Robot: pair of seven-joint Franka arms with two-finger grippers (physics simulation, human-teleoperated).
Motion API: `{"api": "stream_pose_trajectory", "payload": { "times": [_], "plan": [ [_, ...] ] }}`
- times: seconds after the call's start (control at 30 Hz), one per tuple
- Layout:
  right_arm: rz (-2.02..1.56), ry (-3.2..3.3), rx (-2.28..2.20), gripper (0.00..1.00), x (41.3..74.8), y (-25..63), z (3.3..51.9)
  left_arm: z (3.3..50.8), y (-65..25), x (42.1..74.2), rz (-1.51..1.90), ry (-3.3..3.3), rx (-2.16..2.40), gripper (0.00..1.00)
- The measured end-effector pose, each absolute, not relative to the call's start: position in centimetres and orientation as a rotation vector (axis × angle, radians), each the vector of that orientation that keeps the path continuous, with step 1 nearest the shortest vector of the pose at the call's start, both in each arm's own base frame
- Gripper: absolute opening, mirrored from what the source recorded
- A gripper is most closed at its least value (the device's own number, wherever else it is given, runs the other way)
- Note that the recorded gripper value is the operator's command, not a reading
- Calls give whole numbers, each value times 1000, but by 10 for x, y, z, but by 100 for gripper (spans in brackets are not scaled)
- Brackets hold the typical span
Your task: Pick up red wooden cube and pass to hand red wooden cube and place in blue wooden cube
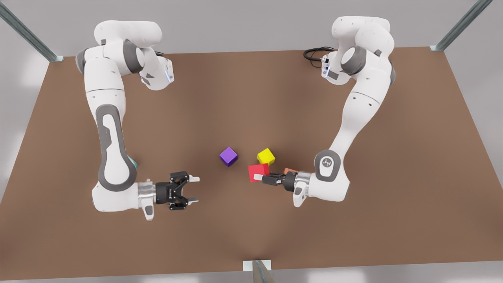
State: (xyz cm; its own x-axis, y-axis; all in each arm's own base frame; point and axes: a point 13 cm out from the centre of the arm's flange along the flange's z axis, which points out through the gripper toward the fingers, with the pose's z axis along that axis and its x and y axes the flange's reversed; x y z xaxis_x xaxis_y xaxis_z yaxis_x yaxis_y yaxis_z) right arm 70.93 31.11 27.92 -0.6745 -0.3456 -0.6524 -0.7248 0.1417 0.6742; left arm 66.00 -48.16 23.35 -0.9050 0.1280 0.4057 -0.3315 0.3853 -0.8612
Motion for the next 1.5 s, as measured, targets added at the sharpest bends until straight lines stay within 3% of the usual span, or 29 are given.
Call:
{"api": "stream_pose_trajectory", "payload": {
  "times": [0.47,1.5],
  "plan": [
    [1304,1660,-1198,100,702,413,245,230,-506,700,1699,-2325,310,69],
    [1158,1370,-1266,100,687,477,233,231,-512,693,1756,-2397,113,69]
  ]
}}
